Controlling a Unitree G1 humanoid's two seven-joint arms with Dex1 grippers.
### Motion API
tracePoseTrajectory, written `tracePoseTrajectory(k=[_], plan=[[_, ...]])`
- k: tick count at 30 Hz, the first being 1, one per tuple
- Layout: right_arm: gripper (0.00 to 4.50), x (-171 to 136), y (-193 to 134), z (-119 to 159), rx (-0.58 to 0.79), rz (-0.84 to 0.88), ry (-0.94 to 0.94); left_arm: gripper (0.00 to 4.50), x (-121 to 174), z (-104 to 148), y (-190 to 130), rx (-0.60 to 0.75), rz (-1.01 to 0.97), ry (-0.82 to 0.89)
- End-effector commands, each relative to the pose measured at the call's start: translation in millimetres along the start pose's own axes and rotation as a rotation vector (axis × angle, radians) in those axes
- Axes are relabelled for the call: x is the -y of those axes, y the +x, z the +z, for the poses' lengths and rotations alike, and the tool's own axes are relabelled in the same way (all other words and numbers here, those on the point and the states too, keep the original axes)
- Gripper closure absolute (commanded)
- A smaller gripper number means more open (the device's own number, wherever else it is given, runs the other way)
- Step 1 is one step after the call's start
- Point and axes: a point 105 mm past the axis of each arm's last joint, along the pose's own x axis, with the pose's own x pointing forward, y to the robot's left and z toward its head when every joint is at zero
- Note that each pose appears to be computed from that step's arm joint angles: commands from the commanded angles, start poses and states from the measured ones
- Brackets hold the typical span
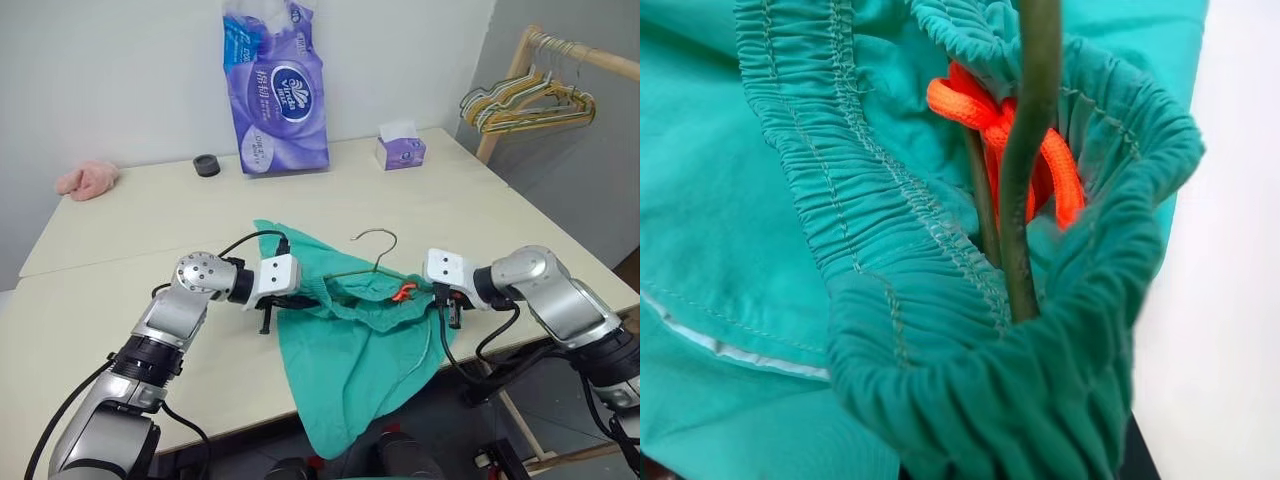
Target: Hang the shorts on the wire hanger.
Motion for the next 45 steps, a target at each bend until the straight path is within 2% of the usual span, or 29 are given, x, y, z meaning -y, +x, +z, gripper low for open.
tracePoseTrajectory(k=[1, 3, 5, 10, 12, 18, 24, 28, 32, 39, 40, 45], plan=[[4.5, 0.9, -9.0, 13.7, 0.038, -0.021, -0.028, 4.49, -7.1, 12.7, 1.7, 0.031, 0.035, 0.041], [4.5, -0.7, -9.6, 13.8, 0.04, -0.018, -0.023, 3.77, -10.2, 19.0, 2.0, 0.072, 0.047, 0.007], [4.5, -1.4, -10.3, 13.6, 0.042, -0.02, -0.02, 3.25, -10.4, 23.2, 0.6, 0.091, 0.039, -0.009], [4.5, -3.4, -15.7, 11.6, 0.046, -0.027, -0.002, 1.71, -29.7, 17.6, -15.5, 0.099, 0.155, -0.059], [4.5, -2.4, -20.7, 10.0, 0.048, -0.037, 0.011, 1.15, -33.8, 11.6, -30.6, 0.123, 0.166, -0.166], [4.5, -4.6, -27.0, 7.8, 0.05, -0.037, 0.027, 1.15, -35.0, -3.6, -47.2, 0.1, 0.161, -0.281], [4.5, -9.2, -29.3, 9.7, 0.057, -0.025, 0.029, 1.15, -38.6, -22.0, -31.0, 0.006, 0.176, -0.222], [4.5, -11.8, -30.3, 9.5, 0.058, -0.022, 0.032, 1.15, -42.9, -29.5, -26.3, -0.01, 0.201, -0.198], [4.5, -15.4, -31.5, 8.9, 0.059, -0.018, 0.039, 2.08, -48.7, -35.7, -22.5, -0.031, 0.234, -0.148], [4.5, -18.5, -33.6, 7.5, 0.057, -0.015, 0.047, 4.29, -63.3, -33.8, -28.5, -0.011, 0.313, -0.117], [4.5, -19.0, -34.1, 7.1, 0.056, -0.014, 0.05, 4.46, -64.1, -34.4, -29.1, -0.018, 0.318, -0.108], [4.5, -22.2, -37.8, 3.4, 0.047, -0.004, 0.064, 4.46, -70.9, -37.7, -32.7, -0.041, 0.373, -0.08]])
